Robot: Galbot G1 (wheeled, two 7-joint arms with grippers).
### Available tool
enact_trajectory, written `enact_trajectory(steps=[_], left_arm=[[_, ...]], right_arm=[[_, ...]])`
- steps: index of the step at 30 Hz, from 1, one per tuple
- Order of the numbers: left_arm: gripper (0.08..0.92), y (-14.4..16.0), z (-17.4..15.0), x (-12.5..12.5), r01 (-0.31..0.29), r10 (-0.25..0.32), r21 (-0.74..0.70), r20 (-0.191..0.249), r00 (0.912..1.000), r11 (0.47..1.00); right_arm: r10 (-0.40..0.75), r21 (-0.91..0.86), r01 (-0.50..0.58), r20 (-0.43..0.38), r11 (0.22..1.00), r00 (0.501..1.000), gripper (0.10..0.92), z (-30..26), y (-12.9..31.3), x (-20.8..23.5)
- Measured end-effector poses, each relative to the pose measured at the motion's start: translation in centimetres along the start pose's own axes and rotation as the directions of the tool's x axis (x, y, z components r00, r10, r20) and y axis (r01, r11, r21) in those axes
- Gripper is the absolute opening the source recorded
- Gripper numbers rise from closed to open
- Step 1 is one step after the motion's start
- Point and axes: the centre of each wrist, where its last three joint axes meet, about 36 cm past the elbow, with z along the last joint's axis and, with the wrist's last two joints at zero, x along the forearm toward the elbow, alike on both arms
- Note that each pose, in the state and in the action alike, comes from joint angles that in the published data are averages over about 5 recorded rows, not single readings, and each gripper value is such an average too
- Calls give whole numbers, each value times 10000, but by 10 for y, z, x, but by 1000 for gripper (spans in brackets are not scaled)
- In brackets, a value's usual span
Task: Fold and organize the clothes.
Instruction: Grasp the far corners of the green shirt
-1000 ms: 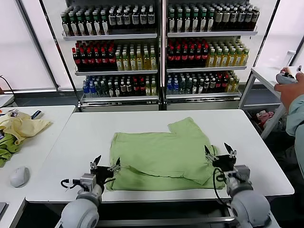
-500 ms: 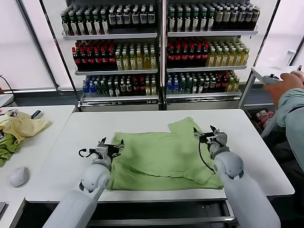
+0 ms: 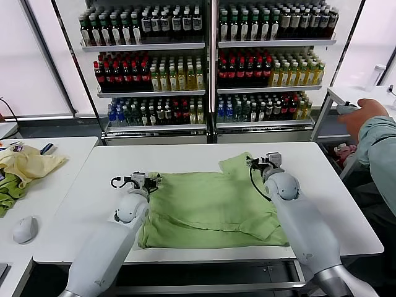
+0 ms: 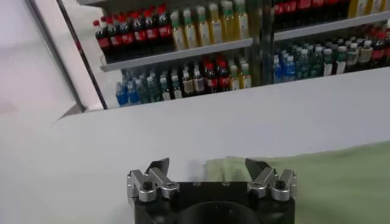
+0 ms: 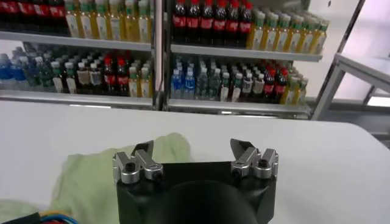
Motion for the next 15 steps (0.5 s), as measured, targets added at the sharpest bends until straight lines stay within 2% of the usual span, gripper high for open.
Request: enact_trajectory(steps=[7,11,15], left_arm=[[820,3,0,-7,-249,266,458,-375,9989,9986],[766,5,2,-8,-444,479,681,-503,9976,9967],[655,7,5,-8,-639,691,850,-597,9958,9943]], right_arm=[[-115,-160,108,-404,9998,9991,806,5,8,-16],[-163,-304,145,-610,9994,9980,707,8,10,-22],[-223,-516,180,-830,9985,9963,595,13,9,-26]])
